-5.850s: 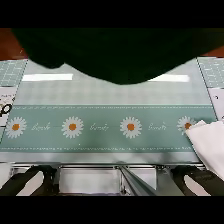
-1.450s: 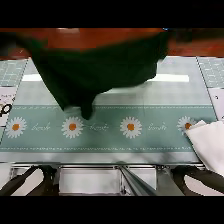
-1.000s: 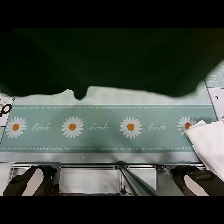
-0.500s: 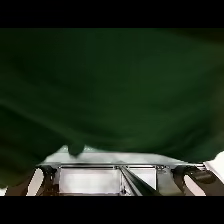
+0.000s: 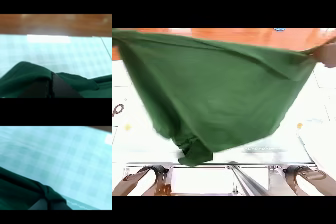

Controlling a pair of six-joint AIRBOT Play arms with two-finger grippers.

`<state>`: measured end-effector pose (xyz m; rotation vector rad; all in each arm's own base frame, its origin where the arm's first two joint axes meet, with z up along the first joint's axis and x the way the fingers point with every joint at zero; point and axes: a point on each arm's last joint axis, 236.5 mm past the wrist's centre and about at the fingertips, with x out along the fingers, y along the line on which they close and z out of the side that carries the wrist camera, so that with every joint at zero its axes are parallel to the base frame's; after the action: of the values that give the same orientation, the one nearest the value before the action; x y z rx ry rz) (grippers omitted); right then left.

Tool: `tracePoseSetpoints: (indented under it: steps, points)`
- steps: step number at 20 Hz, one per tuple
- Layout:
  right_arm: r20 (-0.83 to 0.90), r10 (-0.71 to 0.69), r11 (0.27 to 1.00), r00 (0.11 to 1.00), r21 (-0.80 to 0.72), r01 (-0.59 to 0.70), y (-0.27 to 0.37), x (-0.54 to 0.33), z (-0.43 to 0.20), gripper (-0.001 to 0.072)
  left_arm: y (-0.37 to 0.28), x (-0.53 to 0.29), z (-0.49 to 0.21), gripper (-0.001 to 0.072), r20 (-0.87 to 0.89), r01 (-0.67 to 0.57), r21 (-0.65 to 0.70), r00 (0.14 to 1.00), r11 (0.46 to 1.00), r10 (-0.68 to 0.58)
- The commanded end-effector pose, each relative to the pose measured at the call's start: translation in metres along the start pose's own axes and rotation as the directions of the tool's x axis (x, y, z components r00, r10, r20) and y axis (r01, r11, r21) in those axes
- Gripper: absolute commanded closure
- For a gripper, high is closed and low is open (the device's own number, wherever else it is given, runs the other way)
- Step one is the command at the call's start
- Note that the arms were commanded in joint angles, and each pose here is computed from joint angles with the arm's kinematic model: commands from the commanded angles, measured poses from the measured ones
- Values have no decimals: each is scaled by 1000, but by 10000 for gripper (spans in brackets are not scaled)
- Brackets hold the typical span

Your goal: Fold the shirts.

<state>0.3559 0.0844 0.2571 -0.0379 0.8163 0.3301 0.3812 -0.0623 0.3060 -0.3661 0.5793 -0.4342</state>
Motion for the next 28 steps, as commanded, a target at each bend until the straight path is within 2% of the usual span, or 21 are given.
tracePoseSetpoints:
  steps: [1,5,9,10,11,12,15,17,19,22,25,27,28]
  points:
    - [-69,-53,993,996,102,60,-52,107,5,693,59,118,-14,683,-54,2,-102,999,995,-7]
    - [-5,17,948,1000,317,-14,-100,197,13,690,118,223,-50,683,-96,-65,-199,994,978,46]
    - [14,107,877,994,470,-101,-109,255,2,678,124,276,-116,681,-246,-72,-235,969,969,12]
    - [-3,119,866,993,490,-102,-112,264,-6,507,122,280,-126,627,-275,-68,-238,961,969,0]
    - [-19,127,865,992,492,-101,-114,269,-12,285,121,281,-134,358,-300,-68,-248,954,966,-10]
    - [-43,136,875,990,474,-100,-117,269,-20,293,122,277,-141,208,-333,-75,-282,942,956,-25]
    - [-159,150,867,976,496,-52,-146,230,-49,294,146,220,-171,202,-535,-114,-314,841,943,-77]
    - [-325,100,853,940,514,87,-184,184,-99,295,174,162,-192,202,-646,-204,-394,755,896,-112]
    - [-390,100,840,916,526,132,-205,144,-139,294,180,120,-205,202,-649,-261,-467,750,845,-127]
    - [-229,48,704,972,699,130,-222,116,-174,294,183,86,-234,203,-555,-328,-498,832,802,-4]
    - [-218,77,583,973,801,133,-200,114,-240,295,171,61,-306,203,-529,-395,-558,847,730,55]
    - [-233,155,479,960,868,133,-173,123,-278,295,153,51,-368,203,-582,-454,-644,813,615,-11]
    - [-240,182,468,953,874,131,-164,127,-288,295,146,51,-387,203,-588,-457,-669,808,586,-40]
